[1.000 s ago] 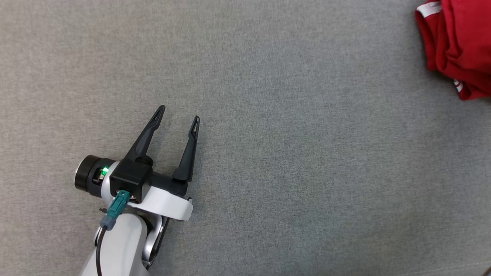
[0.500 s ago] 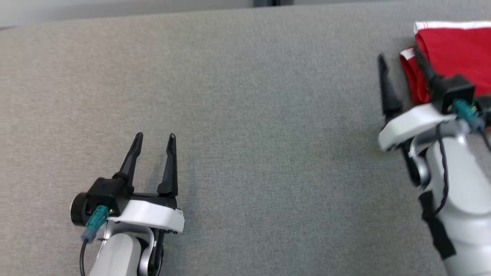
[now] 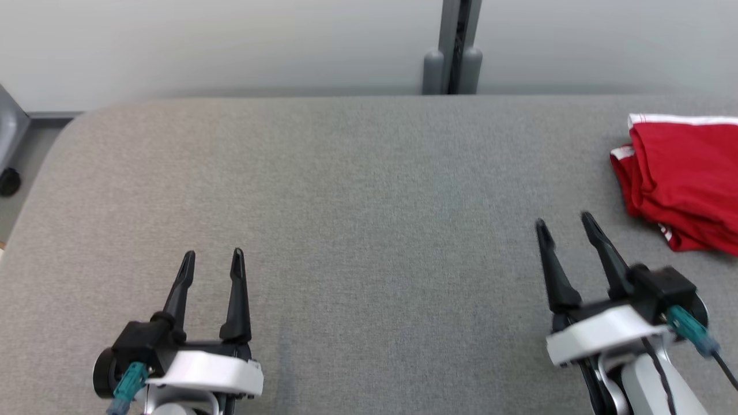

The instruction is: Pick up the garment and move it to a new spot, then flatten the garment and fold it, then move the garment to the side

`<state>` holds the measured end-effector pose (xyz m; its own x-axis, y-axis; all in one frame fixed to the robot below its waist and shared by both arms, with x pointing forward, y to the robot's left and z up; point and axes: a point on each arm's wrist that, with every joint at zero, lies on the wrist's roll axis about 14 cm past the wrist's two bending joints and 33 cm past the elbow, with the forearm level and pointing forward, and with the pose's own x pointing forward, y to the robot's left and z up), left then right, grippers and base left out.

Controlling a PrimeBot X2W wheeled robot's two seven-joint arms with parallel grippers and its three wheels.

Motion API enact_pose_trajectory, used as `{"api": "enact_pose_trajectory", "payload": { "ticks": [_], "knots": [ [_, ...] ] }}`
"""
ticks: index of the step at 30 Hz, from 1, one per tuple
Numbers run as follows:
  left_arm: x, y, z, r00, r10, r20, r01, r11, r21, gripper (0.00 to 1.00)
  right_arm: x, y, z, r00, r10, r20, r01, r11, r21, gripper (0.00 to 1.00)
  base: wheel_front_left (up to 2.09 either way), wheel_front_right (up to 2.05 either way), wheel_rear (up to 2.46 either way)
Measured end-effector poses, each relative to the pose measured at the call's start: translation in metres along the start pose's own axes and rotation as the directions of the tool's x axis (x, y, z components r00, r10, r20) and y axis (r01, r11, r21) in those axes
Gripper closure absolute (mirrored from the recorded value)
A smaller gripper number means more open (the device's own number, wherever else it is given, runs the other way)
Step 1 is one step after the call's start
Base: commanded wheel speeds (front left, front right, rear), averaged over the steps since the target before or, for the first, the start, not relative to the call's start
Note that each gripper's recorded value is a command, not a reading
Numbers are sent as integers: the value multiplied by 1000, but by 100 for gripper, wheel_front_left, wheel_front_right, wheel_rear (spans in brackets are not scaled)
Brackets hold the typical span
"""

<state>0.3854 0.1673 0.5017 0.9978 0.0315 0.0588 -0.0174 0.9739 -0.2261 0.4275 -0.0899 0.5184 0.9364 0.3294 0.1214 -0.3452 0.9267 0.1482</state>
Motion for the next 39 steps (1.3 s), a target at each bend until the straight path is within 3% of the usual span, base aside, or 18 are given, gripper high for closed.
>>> {"api": "enact_pose_trajectory", "payload": {
  "ticks": [5, 20, 39],
  "knots": [
    [-24, 6, 9, 1000, 11, 23, -11, 1000, 16, 0, -29, -1, 2, 998, -55, 9, 55, 998, 40, 0, 0, 0, 0],
    [-68, 13, 3, 1000, 10, 2, -10, 999, 39, 0, -87, 1, -1, 994, -106, -10, 106, 994, 9, 0, 0, 0, 0],
    [-67, 6, -7, 999, -19, -27, 21, 998, 57, 0, -105, -7, -2, 988, -155, -9, 155, 987, 36, 0, 0, 0, 0]
  ]
}}
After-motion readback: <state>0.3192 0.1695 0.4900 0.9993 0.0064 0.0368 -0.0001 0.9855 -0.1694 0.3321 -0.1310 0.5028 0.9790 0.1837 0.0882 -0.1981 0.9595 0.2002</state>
